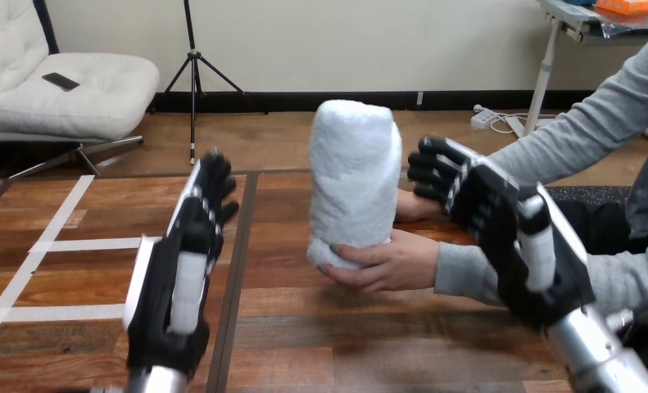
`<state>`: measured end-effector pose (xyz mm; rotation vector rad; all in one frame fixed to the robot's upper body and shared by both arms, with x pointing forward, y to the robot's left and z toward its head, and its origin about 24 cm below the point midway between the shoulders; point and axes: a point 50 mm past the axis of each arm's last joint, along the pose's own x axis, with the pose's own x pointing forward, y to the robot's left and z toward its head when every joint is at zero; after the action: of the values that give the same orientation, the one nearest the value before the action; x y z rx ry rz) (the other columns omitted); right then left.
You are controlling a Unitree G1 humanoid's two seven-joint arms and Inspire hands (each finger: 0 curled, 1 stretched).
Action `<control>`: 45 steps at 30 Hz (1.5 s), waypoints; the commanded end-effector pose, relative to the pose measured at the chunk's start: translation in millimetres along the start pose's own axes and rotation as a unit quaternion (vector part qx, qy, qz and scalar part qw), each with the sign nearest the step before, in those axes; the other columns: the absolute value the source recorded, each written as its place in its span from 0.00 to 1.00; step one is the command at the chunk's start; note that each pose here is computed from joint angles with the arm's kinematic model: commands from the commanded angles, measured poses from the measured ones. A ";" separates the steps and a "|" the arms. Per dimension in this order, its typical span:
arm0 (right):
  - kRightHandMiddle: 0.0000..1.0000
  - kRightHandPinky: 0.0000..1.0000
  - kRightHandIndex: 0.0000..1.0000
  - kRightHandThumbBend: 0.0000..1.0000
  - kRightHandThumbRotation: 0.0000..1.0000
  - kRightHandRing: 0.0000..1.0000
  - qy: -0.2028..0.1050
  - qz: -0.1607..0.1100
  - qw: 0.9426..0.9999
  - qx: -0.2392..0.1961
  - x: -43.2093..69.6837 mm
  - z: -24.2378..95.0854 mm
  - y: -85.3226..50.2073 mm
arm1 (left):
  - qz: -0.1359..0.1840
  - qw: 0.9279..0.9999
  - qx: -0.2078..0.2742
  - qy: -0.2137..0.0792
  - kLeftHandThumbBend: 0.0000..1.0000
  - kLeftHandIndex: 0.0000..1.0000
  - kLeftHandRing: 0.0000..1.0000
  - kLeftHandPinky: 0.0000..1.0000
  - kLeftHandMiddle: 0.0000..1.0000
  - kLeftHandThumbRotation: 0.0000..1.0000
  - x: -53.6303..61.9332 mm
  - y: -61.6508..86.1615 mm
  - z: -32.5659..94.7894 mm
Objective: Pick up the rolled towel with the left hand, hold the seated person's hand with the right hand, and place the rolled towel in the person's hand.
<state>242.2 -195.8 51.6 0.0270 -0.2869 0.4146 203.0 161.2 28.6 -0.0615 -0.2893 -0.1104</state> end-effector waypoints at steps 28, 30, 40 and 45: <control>0.88 0.88 0.89 1.00 1.00 0.90 -0.099 -0.018 0.986 0.132 -19.5 34.9 46.3 | -0.046 0.994 -0.003 -0.100 0.88 0.89 0.92 0.84 0.92 1.00 -8.4 -6.2 41.7; 0.88 0.88 0.89 1.00 1.00 0.90 -0.097 -0.020 0.986 0.134 -19.9 34.4 46.9 | -0.046 0.994 -0.005 -0.101 0.88 0.89 0.92 0.84 0.92 1.00 -7.7 -7.1 42.0; 0.88 0.90 0.88 1.00 1.00 0.90 -0.093 -0.025 0.987 0.132 -20.5 32.9 47.4 | -0.044 0.993 -0.008 -0.105 0.86 0.89 0.91 0.83 0.91 1.00 -5.9 -10.2 42.1; 0.88 0.92 0.87 1.00 1.00 0.90 -0.091 -0.023 0.987 0.133 -21.3 32.1 47.4 | -0.046 0.994 -0.009 -0.102 0.86 0.90 0.91 0.85 0.92 1.00 -5.7 -11.9 42.0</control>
<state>191.6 -163.9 62.8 0.3413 -0.3486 0.3913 186.3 158.2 61.3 -0.0600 -0.4620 -0.2010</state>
